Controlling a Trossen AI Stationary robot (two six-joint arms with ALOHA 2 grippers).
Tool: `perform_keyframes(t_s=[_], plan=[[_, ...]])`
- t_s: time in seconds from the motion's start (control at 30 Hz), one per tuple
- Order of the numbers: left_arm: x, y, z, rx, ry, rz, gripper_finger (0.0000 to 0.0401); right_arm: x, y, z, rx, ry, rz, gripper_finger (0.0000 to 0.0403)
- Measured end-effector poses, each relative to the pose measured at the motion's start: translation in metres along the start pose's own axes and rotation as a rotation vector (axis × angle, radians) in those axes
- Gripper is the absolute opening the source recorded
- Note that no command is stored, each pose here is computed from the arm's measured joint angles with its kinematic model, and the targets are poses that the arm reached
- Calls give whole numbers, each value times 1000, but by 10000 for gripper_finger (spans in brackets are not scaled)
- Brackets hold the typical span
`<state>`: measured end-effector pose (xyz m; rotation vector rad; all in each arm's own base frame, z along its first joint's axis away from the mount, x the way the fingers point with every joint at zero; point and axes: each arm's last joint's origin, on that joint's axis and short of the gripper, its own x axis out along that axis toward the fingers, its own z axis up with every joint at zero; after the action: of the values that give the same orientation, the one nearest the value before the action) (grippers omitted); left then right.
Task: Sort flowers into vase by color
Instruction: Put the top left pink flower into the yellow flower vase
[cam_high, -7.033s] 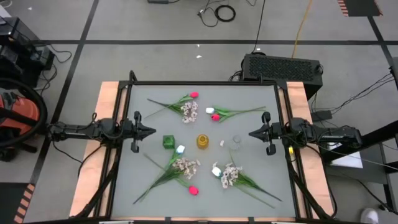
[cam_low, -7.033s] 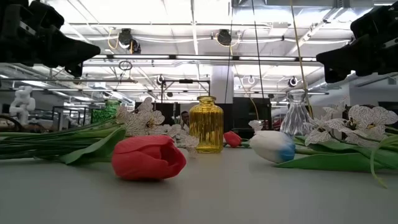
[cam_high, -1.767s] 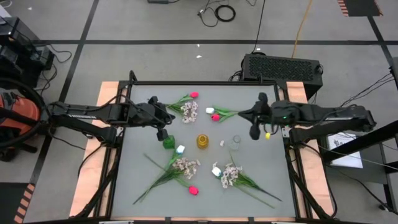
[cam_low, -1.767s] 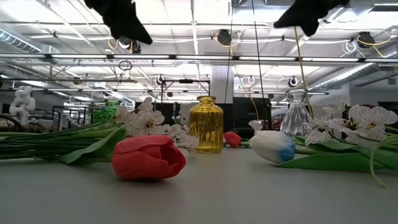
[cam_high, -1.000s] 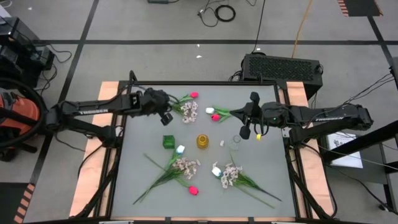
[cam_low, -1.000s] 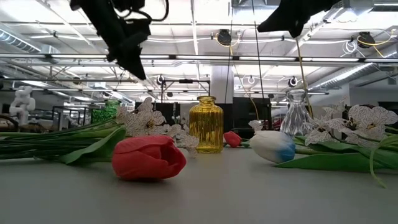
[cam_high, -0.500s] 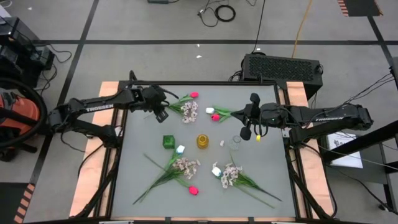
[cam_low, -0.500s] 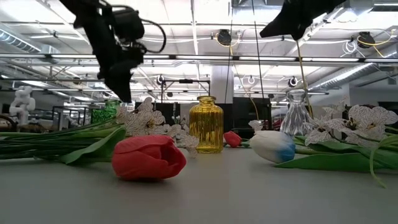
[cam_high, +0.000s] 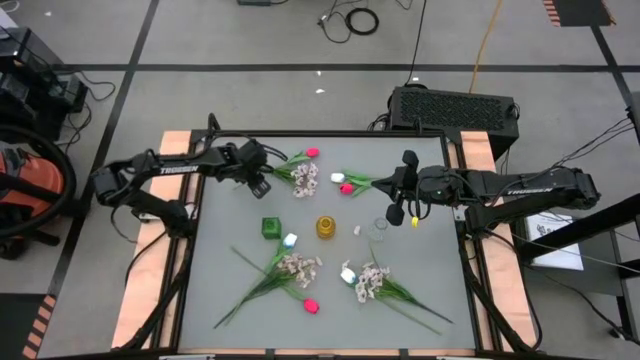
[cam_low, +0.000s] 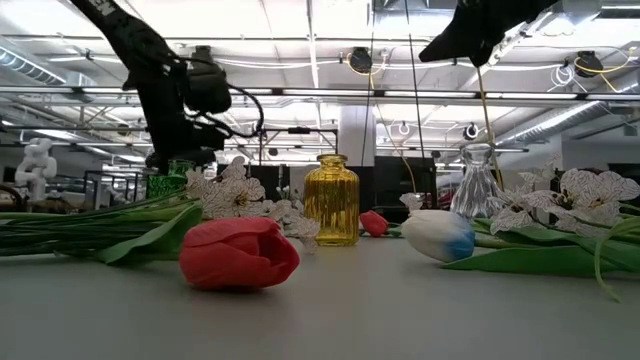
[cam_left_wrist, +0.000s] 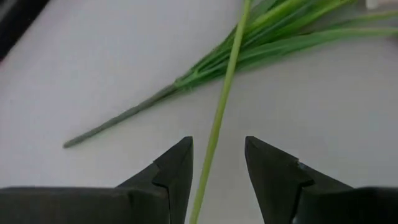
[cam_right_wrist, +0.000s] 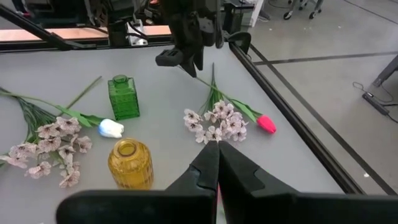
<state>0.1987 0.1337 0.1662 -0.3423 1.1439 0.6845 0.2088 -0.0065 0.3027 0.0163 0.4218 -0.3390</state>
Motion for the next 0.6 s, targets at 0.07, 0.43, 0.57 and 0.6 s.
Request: perform_keyframes(t_s=[0.07, 0.43, 0.57, 0.6], plan=[[6, 1, 0, 21, 13, 9, 155, 0, 0, 0, -1, 2, 0, 0], [37, 3, 5, 76, 35, 13, 152, 0, 0, 0, -1, 2, 4, 0], [42, 4, 5, 72, 55, 2, 121, 0, 0, 0, -3, 1, 4, 0], [42, 4, 5, 70, 56, -3, 109, 0, 0, 0, -4, 1, 4, 0]])
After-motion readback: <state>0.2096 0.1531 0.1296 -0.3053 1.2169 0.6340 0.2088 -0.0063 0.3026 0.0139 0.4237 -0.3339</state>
